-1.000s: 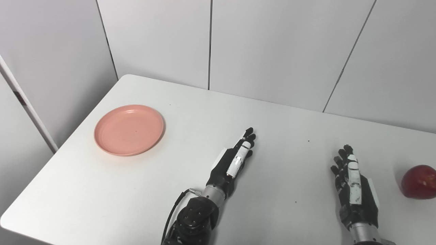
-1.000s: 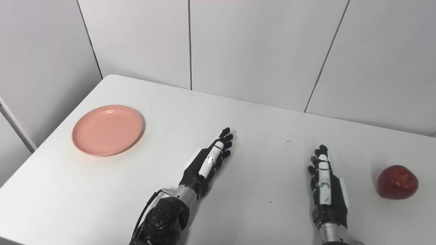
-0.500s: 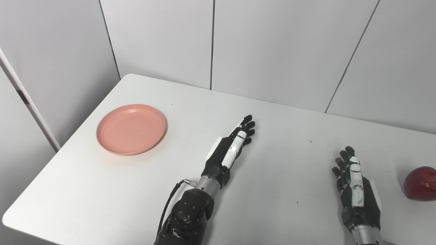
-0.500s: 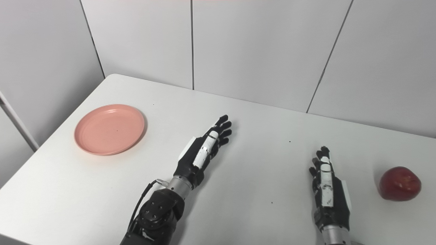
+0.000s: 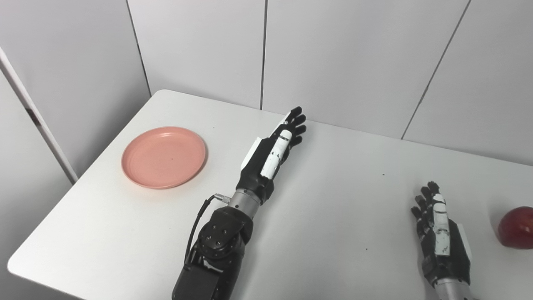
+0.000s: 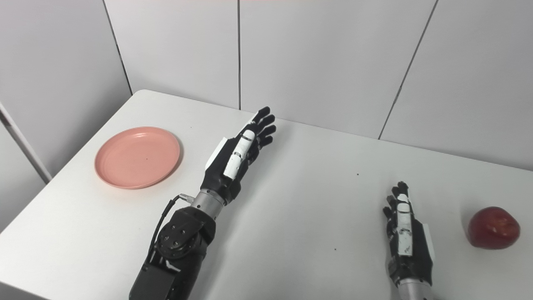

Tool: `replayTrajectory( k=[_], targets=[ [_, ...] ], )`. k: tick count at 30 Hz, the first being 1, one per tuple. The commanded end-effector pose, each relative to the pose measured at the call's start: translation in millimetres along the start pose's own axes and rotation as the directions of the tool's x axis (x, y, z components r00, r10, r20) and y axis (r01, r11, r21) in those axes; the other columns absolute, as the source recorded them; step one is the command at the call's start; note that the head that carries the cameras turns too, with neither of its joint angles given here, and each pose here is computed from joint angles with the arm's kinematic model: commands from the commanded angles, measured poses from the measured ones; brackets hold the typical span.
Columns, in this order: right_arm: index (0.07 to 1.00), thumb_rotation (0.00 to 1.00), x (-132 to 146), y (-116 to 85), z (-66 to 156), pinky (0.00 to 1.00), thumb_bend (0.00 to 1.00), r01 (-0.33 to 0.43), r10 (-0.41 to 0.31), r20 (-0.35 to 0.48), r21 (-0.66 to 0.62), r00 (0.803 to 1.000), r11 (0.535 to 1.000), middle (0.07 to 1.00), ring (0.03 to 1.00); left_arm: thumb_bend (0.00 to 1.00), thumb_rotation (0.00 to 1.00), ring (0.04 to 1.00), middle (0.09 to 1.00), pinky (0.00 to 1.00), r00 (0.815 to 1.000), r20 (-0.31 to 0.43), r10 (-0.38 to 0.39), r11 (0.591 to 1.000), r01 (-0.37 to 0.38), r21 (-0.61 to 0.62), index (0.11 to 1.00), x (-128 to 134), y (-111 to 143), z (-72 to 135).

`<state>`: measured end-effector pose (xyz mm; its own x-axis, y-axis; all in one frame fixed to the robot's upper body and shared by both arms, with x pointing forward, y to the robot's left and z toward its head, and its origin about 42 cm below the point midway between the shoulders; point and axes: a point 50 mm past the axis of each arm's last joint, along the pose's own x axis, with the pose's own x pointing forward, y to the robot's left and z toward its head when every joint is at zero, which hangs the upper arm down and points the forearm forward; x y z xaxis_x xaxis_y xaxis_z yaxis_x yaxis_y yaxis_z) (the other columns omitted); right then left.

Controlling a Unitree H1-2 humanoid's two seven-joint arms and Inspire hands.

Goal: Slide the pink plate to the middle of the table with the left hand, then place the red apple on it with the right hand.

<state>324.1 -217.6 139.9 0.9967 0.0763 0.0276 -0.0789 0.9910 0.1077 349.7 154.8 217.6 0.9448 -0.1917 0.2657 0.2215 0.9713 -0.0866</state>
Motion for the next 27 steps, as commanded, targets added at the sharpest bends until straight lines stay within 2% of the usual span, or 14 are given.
replayTrajectory(
  k=[1,14,27],
  targets=[
    [1.0,1.0,4,-1,14,1.0,0.22,-0.018,0.018,0.1,0.0,0.995,1.0,1.0,1.0,0.39,1.0,0.931,0.945,0.93,0.994,0.106,0.002,1.0,-0.002,0.0,0.918,14,3,28],
    [1.0,1.0,4,-5,14,1.0,0.21,-0.018,0.017,0.099,0.008,0.995,1.0,1.0,1.0,0.42,1.0,0.927,0.933,0.93,0.974,0.197,0.114,0.988,-0.133,0.084,0.913,30,58,67],
    [1.0,1.0,5,-7,14,1.0,0.22,-0.018,0.018,0.103,0.003,0.995,1.0,1.0,1.0,0.41,1.0,0.927,0.928,0.92,0.939,0.249,0.236,0.961,-0.263,0.083,0.906,35,119,86]
  ],
)
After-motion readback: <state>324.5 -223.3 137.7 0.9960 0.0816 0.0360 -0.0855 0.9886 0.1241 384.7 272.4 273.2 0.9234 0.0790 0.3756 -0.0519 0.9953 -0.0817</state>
